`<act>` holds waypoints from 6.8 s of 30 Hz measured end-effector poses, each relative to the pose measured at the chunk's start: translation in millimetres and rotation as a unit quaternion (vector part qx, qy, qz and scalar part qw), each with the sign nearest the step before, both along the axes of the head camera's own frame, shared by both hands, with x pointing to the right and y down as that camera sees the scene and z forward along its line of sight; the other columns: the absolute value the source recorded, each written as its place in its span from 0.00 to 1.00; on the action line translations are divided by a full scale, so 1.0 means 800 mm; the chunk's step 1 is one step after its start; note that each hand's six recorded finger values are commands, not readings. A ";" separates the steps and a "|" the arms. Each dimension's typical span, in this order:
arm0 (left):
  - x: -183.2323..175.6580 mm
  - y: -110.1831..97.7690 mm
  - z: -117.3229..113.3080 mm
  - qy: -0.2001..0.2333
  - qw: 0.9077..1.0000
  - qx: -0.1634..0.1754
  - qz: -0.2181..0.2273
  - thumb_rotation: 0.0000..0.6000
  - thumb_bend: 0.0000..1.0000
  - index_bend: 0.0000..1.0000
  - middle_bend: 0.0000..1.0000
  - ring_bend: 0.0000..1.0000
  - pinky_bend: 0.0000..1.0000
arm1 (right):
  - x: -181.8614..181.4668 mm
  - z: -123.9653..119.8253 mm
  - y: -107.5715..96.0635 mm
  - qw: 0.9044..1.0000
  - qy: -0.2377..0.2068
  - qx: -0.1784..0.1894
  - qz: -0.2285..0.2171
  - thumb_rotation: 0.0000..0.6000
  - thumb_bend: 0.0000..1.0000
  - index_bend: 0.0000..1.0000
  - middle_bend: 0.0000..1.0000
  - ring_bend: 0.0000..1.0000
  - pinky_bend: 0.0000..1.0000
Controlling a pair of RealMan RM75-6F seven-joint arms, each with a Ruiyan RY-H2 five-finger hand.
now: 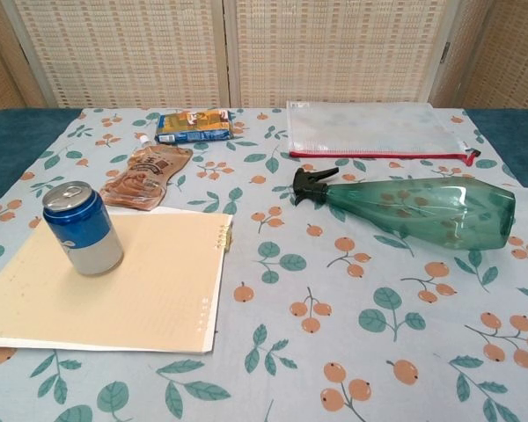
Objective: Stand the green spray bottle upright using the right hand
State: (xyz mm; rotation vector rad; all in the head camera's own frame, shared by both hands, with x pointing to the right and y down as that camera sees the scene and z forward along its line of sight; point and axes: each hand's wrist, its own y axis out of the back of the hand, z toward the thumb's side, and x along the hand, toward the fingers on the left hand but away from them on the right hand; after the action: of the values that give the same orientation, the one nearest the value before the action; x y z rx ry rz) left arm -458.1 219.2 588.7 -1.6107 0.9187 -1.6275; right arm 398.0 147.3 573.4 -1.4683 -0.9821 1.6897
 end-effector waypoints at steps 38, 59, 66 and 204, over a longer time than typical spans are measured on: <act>0.001 0.002 0.003 0.039 0.999 -0.025 0.008 1.00 0.27 0.00 0.00 0.00 0.00 | -0.318 0.161 -0.094 0.979 0.162 -0.119 -0.022 1.00 0.05 0.36 0.30 0.09 0.12; 0.002 0.002 0.003 0.045 0.999 -0.025 0.013 1.00 0.27 0.00 0.00 0.00 0.00 | -0.334 0.203 -0.091 0.980 0.154 -0.124 -0.013 1.00 0.04 0.33 0.31 0.09 0.00; 0.002 0.002 0.002 0.049 0.998 -0.026 0.015 1.00 0.27 0.00 0.00 0.00 0.00 | -0.329 0.220 -0.085 0.976 0.172 -0.134 -0.013 1.00 0.03 0.33 0.31 0.09 0.00; 0.008 0.003 -0.003 0.086 0.996 0.001 0.001 1.00 0.27 0.00 0.00 0.00 0.00 | -0.256 0.176 -0.014 0.842 -0.526 0.119 -0.025 1.00 0.00 0.11 0.30 0.05 0.15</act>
State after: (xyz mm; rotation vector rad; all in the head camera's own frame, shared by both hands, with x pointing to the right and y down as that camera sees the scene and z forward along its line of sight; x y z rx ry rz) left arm -451.5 221.8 586.4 -1.7713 1.0051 -1.5016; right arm 193.4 136.3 714.3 -2.2293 -1.5907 0.5572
